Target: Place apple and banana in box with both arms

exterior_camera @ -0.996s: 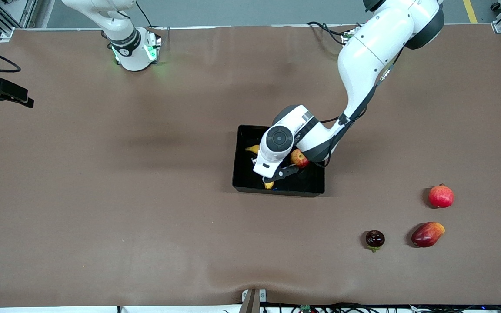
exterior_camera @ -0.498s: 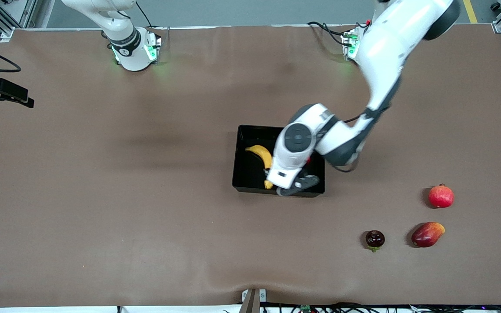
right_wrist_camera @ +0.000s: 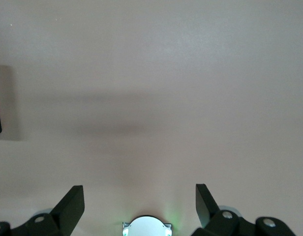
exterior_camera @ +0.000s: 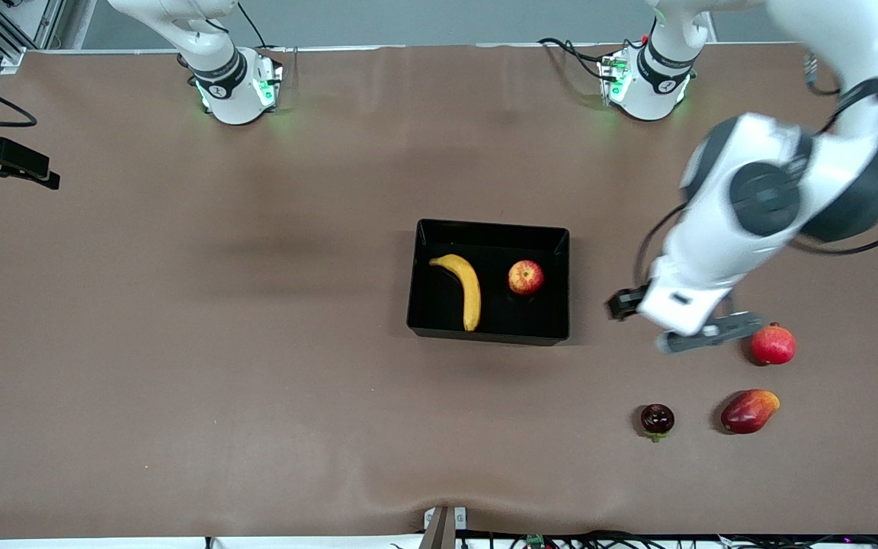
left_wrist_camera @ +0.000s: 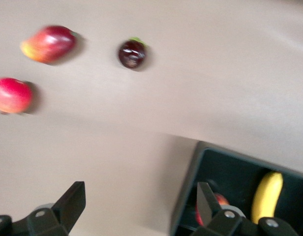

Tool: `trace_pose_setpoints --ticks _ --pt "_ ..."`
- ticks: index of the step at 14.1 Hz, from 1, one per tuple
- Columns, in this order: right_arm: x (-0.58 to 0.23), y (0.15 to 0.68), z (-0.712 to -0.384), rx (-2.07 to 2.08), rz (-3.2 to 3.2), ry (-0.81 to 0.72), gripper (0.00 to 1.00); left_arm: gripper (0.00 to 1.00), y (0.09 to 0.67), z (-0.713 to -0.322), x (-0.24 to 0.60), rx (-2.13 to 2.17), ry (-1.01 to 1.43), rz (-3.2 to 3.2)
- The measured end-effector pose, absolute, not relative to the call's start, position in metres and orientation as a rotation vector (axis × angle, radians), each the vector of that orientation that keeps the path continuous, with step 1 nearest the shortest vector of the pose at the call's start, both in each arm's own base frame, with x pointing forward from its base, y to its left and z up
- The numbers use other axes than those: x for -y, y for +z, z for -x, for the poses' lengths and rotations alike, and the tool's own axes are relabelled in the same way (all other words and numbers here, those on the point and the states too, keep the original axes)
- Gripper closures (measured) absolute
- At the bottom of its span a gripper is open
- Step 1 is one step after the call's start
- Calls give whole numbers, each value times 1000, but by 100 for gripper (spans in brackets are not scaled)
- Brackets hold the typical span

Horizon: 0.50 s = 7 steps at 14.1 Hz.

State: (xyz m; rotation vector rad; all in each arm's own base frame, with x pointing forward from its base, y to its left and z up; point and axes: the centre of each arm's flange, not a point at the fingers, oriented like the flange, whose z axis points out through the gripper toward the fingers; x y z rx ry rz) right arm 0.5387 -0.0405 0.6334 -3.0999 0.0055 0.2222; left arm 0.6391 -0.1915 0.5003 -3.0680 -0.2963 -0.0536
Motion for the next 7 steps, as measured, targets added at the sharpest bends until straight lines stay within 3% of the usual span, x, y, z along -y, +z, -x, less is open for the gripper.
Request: trace_pose_setpoints --ticks 7 --pt "40 633 -539 -5 3100 223 0 0 602 -601 104 323 -77 3052"
